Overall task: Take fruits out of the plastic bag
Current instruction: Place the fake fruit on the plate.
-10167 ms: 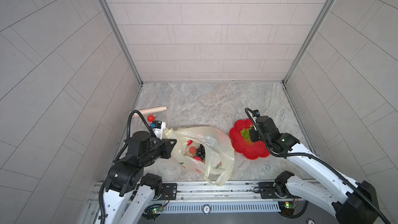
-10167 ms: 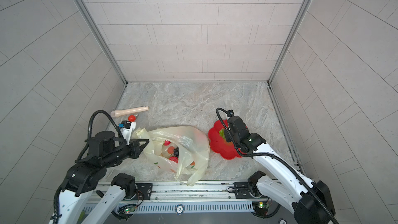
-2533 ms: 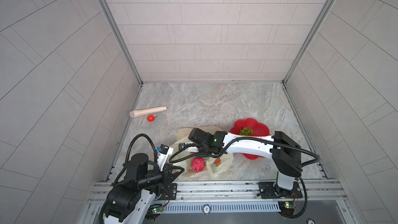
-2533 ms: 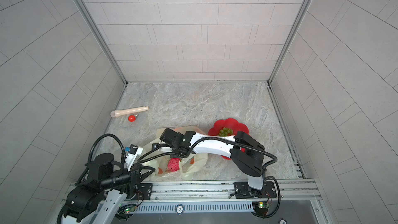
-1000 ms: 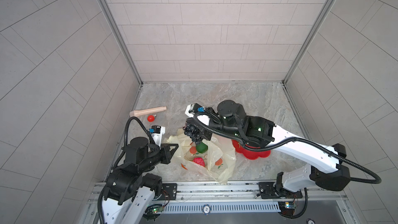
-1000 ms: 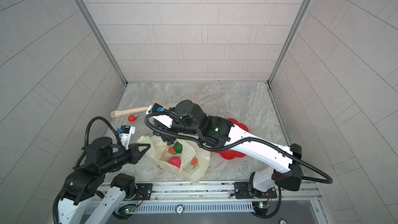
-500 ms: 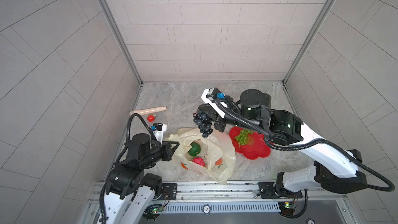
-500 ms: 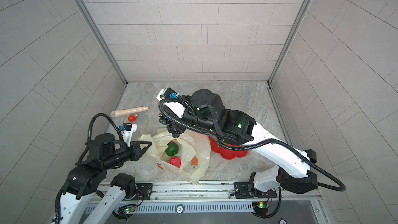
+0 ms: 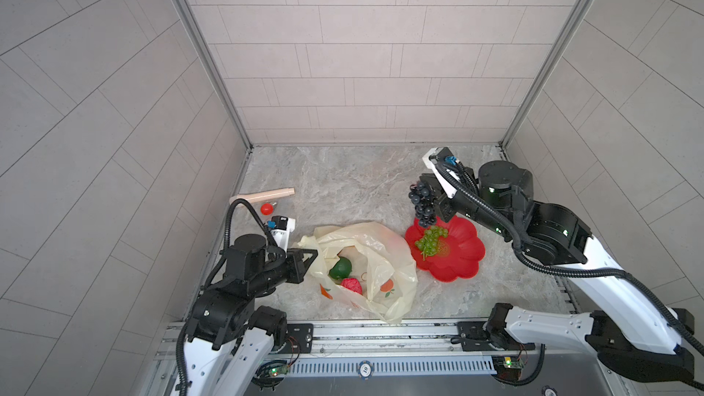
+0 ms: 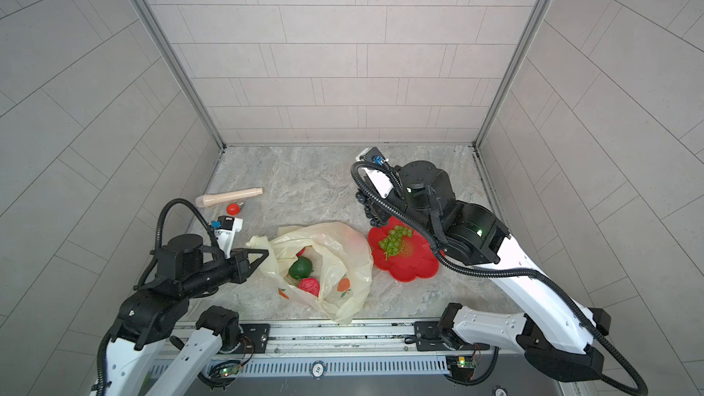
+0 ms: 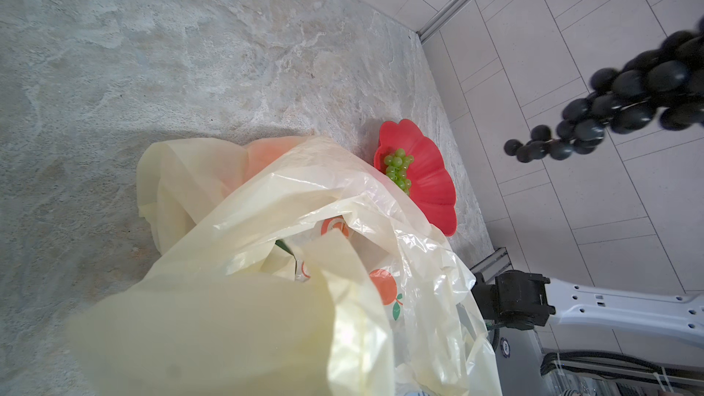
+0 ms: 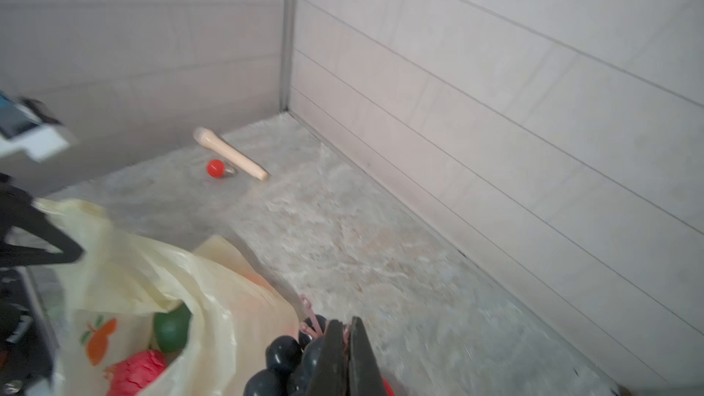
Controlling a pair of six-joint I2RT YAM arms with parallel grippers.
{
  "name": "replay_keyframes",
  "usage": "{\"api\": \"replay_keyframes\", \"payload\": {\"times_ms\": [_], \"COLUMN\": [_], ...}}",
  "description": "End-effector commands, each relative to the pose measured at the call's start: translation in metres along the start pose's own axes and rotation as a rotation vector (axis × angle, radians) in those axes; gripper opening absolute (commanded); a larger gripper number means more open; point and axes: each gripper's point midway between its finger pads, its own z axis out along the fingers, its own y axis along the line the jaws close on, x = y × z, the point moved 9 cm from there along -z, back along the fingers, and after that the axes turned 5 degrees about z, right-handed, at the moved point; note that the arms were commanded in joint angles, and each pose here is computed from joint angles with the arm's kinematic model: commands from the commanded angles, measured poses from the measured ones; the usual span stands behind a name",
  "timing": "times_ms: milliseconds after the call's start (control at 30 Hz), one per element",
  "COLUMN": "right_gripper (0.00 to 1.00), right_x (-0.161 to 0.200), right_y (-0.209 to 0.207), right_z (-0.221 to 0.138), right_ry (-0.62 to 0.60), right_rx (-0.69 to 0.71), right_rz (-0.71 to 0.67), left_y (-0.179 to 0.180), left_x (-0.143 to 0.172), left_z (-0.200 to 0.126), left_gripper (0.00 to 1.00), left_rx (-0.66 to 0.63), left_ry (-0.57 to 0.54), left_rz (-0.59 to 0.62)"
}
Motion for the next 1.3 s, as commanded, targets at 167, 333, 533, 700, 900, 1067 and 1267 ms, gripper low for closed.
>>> {"api": "replay_keyframes", "payload": {"times_ms": [167, 333, 533, 700, 900, 1067, 1267], "right_gripper": [0.0, 0.0, 0.0, 0.0, 0.0, 0.0, 0.04], "right_x": [0.094, 0.136, 0.159, 0.167, 0.185, 0.202, 0.22], "right_y": [-0.053, -0.082, -0.104, -0.103, -0.087, -0.073, -0.064], "right_z": [0.025, 0.037, 0.053, 0.067, 0.075, 0.075, 0.071], "right_ry": [0.191, 0.219, 0.216, 0.293, 0.33, 0.386, 0.452], "right_rx": [0.225, 0.355, 0.449, 0.407, 0.262, 0.164, 0.137], "right_rz": [0.12, 0.172, 0.169, 0.211, 0.311, 0.387, 0.491], "left_y": [0.0, 0.003, 0.004, 0.004, 0.002, 0.002, 0.002], "left_x": [0.002, 0.005, 0.008, 0.007, 0.007, 0.007, 0.008], "left_z": [-0.002, -0.002, 0.0, 0.002, 0.002, 0.001, 0.001], "left_gripper": [0.04, 0.04, 0.04, 0.04, 0.04, 0.04, 0.04], "left_rx": [0.006, -0.002, 0.012, 0.025, 0.038, 0.042, 0.051], "left_ry": [-0.031, -0.036, -0.057, -0.046, -0.047, -0.05, -0.051], "left_rz": [-0.007, -0.022, -0.023, -0.022, -0.016, -0.013, -0.01]}}
